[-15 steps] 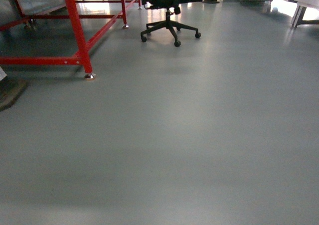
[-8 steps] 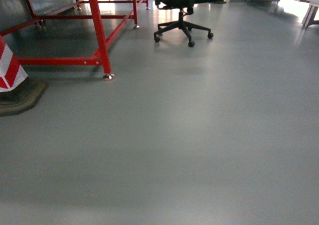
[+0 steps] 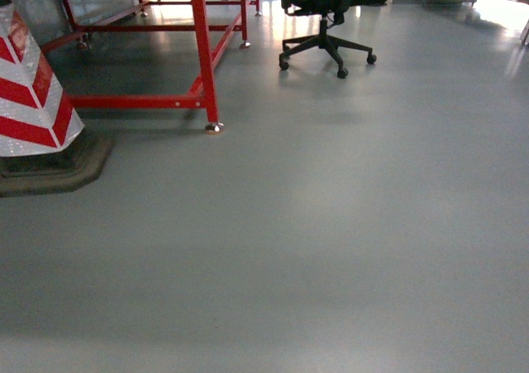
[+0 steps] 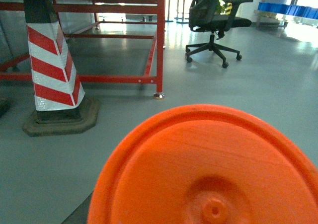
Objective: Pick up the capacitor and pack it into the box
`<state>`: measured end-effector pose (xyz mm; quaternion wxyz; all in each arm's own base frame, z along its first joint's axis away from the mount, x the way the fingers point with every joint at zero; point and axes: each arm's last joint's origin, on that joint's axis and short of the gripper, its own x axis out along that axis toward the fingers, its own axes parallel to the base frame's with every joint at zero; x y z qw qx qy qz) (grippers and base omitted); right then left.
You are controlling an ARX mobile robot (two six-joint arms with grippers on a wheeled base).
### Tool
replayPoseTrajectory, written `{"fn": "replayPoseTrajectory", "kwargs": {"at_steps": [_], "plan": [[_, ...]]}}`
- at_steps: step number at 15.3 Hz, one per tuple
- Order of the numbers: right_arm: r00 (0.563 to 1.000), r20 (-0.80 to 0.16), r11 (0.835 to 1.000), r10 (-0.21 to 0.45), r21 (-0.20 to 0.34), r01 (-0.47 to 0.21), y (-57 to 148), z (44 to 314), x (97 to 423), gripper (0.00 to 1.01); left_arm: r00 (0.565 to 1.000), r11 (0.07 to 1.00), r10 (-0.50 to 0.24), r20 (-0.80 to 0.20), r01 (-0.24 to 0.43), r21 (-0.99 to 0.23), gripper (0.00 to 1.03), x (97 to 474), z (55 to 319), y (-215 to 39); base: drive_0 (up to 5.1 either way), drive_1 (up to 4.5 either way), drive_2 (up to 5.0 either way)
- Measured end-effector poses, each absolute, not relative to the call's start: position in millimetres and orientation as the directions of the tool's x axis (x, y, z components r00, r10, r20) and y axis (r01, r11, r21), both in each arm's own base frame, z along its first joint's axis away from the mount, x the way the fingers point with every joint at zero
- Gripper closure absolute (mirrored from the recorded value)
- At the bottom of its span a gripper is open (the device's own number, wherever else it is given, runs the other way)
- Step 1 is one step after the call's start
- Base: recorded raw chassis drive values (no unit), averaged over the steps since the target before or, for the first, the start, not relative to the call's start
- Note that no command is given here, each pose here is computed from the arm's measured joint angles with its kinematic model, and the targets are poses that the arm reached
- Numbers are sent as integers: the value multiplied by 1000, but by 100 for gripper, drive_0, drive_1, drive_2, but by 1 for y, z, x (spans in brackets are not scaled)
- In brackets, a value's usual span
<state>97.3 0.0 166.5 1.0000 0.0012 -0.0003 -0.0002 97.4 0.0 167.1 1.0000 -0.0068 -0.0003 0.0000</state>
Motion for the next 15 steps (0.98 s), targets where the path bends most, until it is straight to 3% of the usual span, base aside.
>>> {"fn": "replayPoseTrajectory", "kwargs": {"at_steps": [15], "plan": [[1000, 0, 1000, 0, 2, 0, 0, 166, 97, 3, 1000, 1000, 0, 0, 0, -14, 60, 97, 167, 0, -502, 234, 234]]}}
